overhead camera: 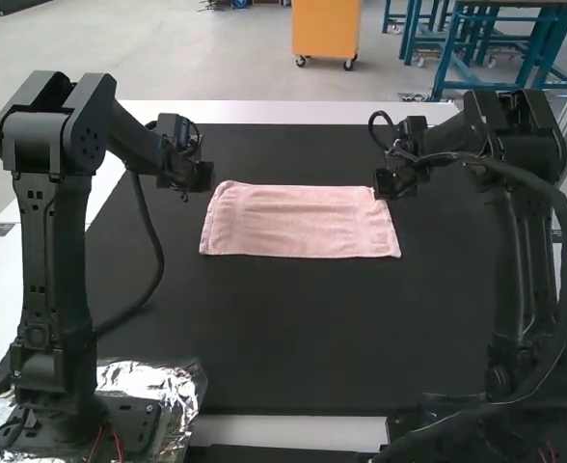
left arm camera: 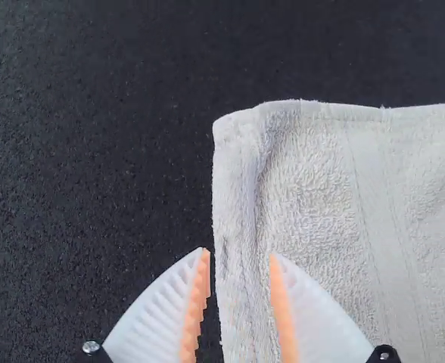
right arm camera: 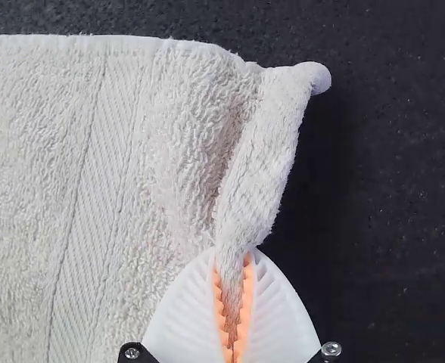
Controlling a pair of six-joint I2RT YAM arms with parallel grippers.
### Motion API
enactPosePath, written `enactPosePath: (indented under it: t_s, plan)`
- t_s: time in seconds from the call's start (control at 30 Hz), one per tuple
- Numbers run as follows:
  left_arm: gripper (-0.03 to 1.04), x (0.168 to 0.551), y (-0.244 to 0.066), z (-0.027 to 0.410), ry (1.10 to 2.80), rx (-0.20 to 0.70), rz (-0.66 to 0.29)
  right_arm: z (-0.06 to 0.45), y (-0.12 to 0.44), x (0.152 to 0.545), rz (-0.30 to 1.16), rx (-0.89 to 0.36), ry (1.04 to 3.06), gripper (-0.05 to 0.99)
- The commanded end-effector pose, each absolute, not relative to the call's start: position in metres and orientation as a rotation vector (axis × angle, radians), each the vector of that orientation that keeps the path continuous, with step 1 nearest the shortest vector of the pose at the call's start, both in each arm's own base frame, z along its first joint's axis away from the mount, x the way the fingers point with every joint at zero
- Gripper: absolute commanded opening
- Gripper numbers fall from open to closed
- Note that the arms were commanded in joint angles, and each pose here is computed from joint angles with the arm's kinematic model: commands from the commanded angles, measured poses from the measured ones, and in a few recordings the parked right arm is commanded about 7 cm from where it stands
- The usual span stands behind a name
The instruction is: Fold the towel.
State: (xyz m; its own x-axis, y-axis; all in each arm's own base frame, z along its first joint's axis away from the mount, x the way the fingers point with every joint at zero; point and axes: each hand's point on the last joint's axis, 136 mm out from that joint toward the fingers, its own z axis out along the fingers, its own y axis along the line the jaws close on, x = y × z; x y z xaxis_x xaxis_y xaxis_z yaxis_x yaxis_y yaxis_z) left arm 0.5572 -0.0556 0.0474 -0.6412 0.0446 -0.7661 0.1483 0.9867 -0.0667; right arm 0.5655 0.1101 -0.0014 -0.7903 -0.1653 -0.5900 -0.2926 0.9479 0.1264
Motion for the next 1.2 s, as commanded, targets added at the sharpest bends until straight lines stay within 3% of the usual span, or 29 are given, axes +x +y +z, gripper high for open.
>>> enactPosePath:
  t_s: [0.0,0.1,0.53,0.57,0.6,0.67,0.7,1.17]
  plan:
    - [0.83,0.554,-0.064,0.053,2.264,0.153,-0.177,0.037,0.125,0.572,0.317,-0.348,2.420,-0.02]
    - [0.95,0.550,-0.064,0.043,2.292,0.156,-0.159,0.033,0.125,0.569,0.319,-0.350,2.430,-0.02]
    - [0.95,0.548,-0.057,-0.012,2.384,0.156,-0.107,0.031,0.127,0.567,0.324,-0.348,2.434,-0.02]
    - [0.88,0.547,-0.056,-0.016,2.393,0.155,-0.107,0.029,0.126,0.566,0.322,-0.344,2.438,-0.02]
    - [0.74,0.546,-0.056,-0.021,2.404,0.153,-0.108,0.029,0.126,0.566,0.323,-0.344,2.439,-0.02]
    - [0.15,0.546,-0.057,-0.026,2.402,0.154,-0.125,0.026,0.123,0.564,0.322,-0.339,2.448,-0.02]
    - [0.01,0.548,-0.058,-0.026,2.390,0.151,-0.128,0.025,0.124,0.563,0.324,-0.339,2.451,-0.02]
    - [0.02,0.559,-0.057,0.051,2.259,0.156,-0.221,0.047,0.126,0.567,0.354,-0.327,2.410,-0.03]
